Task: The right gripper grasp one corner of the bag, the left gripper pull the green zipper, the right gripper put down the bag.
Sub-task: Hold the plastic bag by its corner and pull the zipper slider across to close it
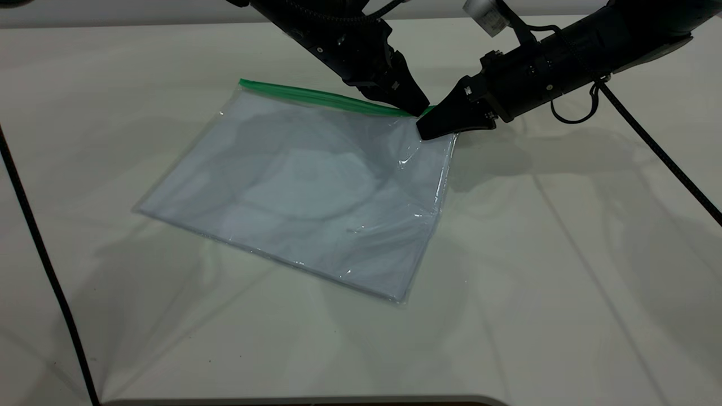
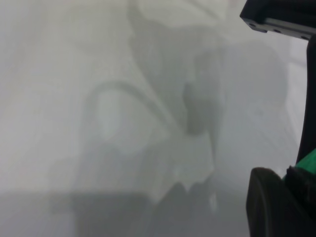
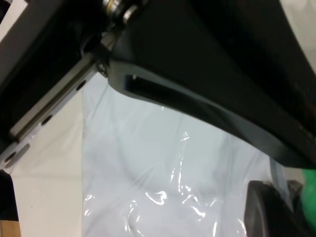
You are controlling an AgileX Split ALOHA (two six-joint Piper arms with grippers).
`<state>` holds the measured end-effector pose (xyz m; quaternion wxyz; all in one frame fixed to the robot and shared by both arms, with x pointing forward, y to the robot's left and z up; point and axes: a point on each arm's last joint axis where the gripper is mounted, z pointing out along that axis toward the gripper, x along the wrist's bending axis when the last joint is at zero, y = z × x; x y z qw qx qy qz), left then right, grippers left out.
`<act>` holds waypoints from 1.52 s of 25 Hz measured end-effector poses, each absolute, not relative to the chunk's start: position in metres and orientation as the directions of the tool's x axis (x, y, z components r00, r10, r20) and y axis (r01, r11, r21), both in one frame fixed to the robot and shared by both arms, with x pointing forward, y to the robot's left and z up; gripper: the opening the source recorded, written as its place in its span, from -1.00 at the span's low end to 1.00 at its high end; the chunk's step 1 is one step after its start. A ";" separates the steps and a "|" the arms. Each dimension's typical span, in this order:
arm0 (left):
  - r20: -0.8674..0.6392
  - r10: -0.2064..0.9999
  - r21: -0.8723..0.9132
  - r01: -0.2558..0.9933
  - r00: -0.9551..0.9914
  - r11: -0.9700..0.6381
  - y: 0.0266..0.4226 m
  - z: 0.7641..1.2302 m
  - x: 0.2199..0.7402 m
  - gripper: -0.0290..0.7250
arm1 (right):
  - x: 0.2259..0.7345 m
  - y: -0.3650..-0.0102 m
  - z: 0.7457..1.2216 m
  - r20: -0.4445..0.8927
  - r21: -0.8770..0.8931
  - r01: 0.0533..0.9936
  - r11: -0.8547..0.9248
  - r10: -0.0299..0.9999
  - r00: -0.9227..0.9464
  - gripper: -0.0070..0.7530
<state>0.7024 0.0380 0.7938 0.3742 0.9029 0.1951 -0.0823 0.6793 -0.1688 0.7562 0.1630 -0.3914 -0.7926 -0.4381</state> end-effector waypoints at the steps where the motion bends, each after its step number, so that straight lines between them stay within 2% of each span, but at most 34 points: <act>1: -0.295 0.291 0.644 0.414 0.910 -0.644 0.038 0.794 0.702 -0.76 | 0.679 -0.169 0.756 0.601 0.567 0.763 0.310 0.478 -0.640 -0.88; 23: -0.295 0.342 0.641 0.450 0.892 -0.621 0.067 0.794 0.717 -0.76 | 0.686 -0.186 0.758 0.614 0.577 0.778 0.250 0.496 -0.615 -0.89; 38: -0.322 0.395 0.613 0.508 0.860 -0.606 0.124 0.793 0.735 -0.76 | 0.689 -0.193 0.760 0.615 0.586 0.780 0.219 0.507 -0.604 -0.89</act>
